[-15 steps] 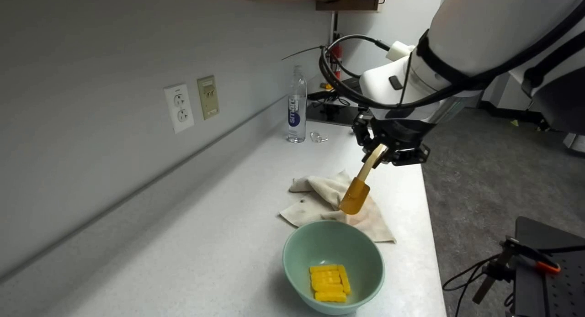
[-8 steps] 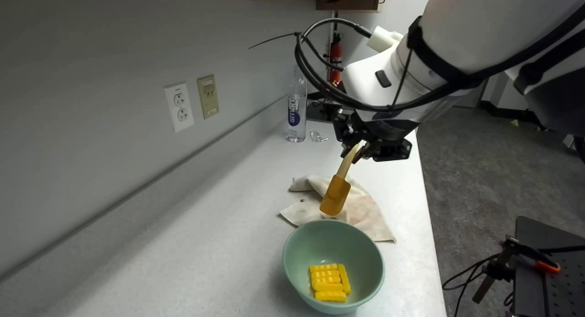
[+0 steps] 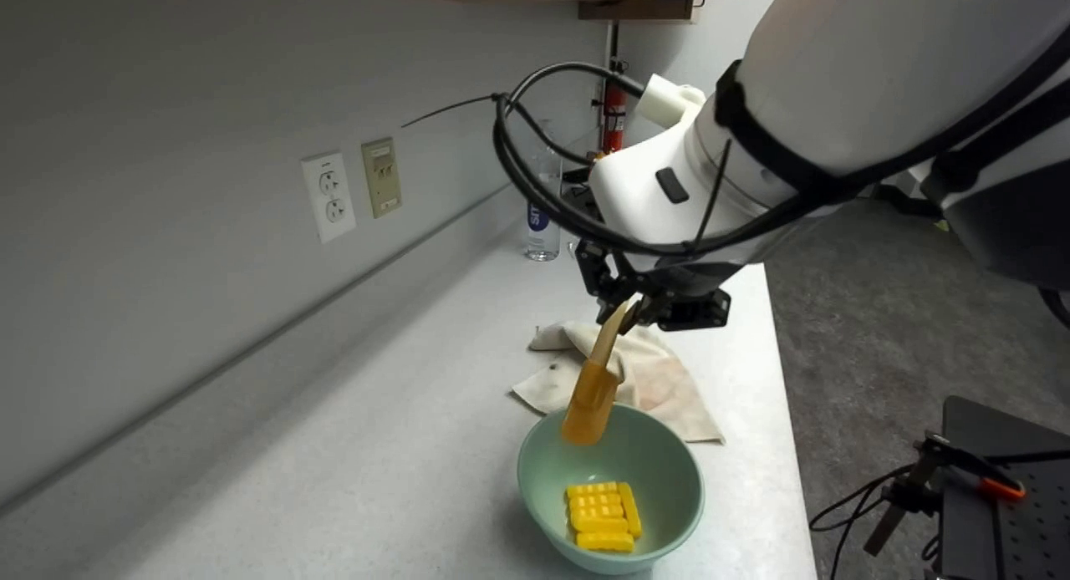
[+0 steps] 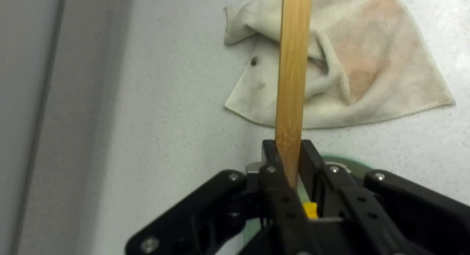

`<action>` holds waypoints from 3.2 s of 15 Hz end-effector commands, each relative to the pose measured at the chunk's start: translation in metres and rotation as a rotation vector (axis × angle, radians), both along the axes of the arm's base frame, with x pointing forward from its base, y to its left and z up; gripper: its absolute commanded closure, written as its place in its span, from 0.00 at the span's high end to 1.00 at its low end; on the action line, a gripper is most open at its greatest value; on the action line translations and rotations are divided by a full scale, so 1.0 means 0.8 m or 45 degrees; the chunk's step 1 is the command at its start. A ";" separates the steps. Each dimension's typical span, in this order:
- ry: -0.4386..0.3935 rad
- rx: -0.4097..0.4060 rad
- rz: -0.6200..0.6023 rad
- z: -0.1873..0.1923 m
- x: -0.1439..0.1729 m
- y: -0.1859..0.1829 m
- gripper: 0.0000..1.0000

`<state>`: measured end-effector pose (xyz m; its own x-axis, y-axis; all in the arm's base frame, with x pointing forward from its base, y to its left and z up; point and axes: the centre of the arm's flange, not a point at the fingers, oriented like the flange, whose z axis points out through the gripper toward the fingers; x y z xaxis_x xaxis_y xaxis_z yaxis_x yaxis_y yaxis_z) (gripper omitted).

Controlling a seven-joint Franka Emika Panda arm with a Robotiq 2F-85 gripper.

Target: Use the spatula to stir the contents of the blue bowl

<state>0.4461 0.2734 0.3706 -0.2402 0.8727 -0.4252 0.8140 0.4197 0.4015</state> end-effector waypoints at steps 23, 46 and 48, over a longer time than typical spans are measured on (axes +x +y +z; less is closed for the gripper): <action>0.146 -0.063 -0.020 -0.095 0.012 0.032 0.05; -0.043 -0.249 -0.042 -0.123 0.013 0.039 0.05; -0.005 -0.246 -0.019 -0.126 0.011 0.041 0.05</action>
<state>0.4516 0.3001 0.2683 -0.1780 0.7876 -0.5899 0.8145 0.4543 0.3608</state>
